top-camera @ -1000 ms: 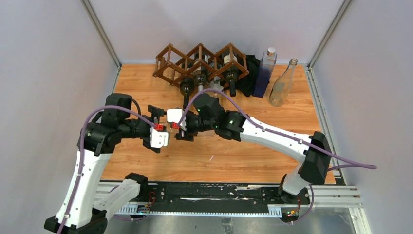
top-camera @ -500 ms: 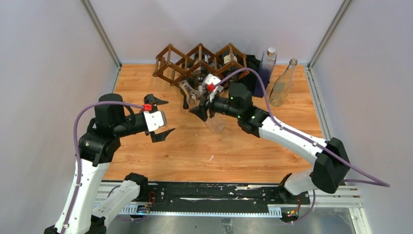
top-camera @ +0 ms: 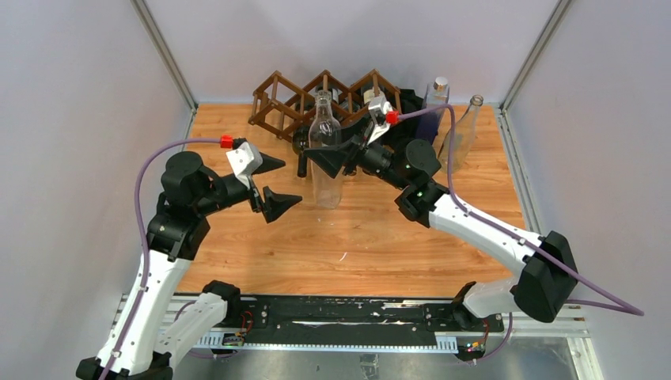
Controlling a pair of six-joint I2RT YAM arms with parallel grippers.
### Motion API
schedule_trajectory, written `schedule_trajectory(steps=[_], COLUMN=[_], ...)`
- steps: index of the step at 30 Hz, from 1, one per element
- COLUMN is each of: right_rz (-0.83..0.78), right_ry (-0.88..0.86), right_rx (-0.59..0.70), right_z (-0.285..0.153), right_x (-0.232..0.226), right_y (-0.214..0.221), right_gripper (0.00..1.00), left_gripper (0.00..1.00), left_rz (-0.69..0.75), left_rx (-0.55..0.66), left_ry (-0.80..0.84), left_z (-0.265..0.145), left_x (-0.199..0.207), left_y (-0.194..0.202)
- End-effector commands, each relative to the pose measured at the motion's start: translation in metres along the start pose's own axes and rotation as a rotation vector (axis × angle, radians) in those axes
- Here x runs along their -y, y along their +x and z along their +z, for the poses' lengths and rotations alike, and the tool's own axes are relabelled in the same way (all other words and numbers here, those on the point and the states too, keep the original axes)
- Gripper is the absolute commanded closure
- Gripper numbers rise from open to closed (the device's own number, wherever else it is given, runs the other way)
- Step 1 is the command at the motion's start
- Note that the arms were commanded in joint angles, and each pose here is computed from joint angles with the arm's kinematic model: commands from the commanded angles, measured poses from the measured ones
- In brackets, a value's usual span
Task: Take the wine bottle off the wine rack
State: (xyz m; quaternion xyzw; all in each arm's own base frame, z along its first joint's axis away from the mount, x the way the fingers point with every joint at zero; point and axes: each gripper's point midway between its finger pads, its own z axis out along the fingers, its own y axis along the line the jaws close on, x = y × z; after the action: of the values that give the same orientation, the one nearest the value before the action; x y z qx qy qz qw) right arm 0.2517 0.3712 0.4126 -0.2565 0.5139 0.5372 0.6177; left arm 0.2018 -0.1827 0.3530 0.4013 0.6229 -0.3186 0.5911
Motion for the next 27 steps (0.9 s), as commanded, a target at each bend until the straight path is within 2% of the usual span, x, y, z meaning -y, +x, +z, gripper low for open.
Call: schedule_trajectory(steps=[1, 9, 11, 18, 27], right_rz=[0.097, 0.153, 0.151, 0.160, 0.205], right_ry=[-0.185, -0.318, -0.341, -0.385, -0.484], right_rx=[0.240, 0.279, 0.275, 0.296, 0.313], right_z=[0.007, 0.019, 0.024, 0.031, 0.027], right_x=[-0.046, -0.077, -0.086, -0.103, -0.122], right_y=[-0.073, -0.079, -0.076, -0.077, -0.076], right_gripper=[1.00, 1.00, 1.00, 1.00, 1.00], left_gripper=[0.00, 0.00, 0.00, 0.00, 0.10], left_rz=[-0.111, -0.180, -0.208, -0.196, -0.199], left_rx=[0.086, 0.115, 0.122, 0.106, 0.106], left_ry=[0.113, 0.187, 0.257, 0.293, 0.364], left_z=[0.004, 0.008, 0.008, 0.012, 0.012], left_x=[0.021, 0.032, 0.044, 0.052, 0.059], left_y=[-0.019, -0.021, -0.026, -0.021, -0.028])
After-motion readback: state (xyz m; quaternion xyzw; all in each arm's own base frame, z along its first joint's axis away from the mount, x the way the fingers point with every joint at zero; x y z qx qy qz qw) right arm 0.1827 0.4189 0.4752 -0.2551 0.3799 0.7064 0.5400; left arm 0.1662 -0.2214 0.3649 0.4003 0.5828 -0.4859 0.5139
